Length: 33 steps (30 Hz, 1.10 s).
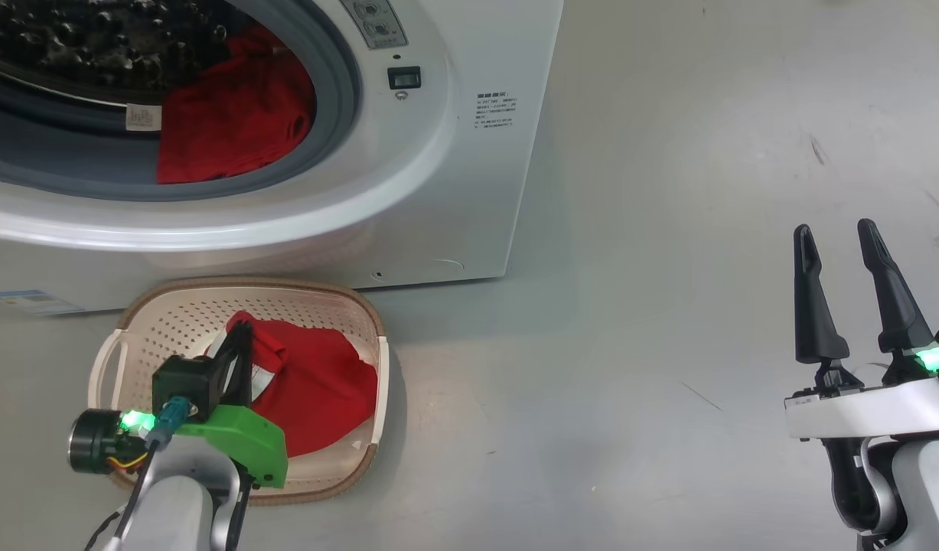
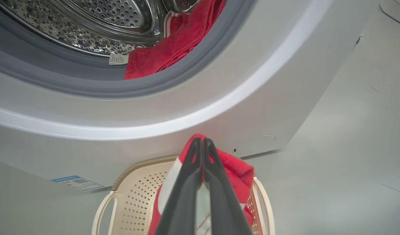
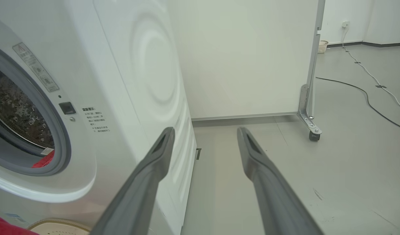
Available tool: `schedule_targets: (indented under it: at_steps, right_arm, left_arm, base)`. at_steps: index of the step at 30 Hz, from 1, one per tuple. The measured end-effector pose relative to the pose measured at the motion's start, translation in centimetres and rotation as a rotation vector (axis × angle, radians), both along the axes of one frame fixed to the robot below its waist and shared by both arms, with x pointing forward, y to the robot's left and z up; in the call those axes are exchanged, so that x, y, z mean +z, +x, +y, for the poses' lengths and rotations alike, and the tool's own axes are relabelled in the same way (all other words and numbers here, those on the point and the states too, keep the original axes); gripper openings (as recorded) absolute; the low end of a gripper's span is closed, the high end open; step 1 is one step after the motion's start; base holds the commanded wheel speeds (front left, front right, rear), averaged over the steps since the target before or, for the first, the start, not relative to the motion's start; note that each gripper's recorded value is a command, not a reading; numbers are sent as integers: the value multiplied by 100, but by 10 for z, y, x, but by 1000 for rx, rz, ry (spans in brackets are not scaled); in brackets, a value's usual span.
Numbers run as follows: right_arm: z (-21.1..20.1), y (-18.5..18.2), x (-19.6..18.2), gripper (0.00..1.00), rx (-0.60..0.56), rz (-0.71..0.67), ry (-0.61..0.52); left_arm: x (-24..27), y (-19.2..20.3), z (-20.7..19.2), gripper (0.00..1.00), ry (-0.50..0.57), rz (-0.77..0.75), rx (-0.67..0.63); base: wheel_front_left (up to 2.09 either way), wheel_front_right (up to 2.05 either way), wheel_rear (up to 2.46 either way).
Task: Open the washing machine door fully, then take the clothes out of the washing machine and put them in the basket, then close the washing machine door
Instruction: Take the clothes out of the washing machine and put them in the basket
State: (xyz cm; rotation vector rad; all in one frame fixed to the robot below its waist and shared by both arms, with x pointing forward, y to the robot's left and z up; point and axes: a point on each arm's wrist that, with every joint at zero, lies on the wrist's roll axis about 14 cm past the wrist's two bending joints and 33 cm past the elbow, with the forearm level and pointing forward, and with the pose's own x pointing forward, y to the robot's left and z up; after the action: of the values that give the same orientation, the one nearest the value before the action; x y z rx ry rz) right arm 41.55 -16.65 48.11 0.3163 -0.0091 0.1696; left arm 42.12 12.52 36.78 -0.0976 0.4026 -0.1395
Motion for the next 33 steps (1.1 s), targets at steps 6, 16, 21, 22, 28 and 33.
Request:
schedule_targets:
  at_steps: [6,16,21,22,28,33]
  right_arm:
    - [-10,9,-10,100,-20,21,-12]
    - [-28,18,-31,100,-56,70,-40]
    - [-36,18,-40,100,-69,97,-57]
    - [-37,18,-41,100,-70,99,-61]
    - [-43,22,-42,100,-75,96,-79]
    - [-42,23,-42,100,-66,97,-79]
  left_arm:
    - [-27,9,-9,0,18,68,-26]
    - [-80,10,-6,0,49,213,4]
    - [-103,4,2,0,64,287,46]
    - [-107,2,5,0,66,303,60]
    - [-125,-8,15,0,68,371,110]
    - [-132,-14,24,0,73,395,154]
  base:
    - [0,0,0]
    - [0,0,0]
    - [0,0,0]
    - [0,0,0]
    - [0,0,0]
    - [0,0,0]
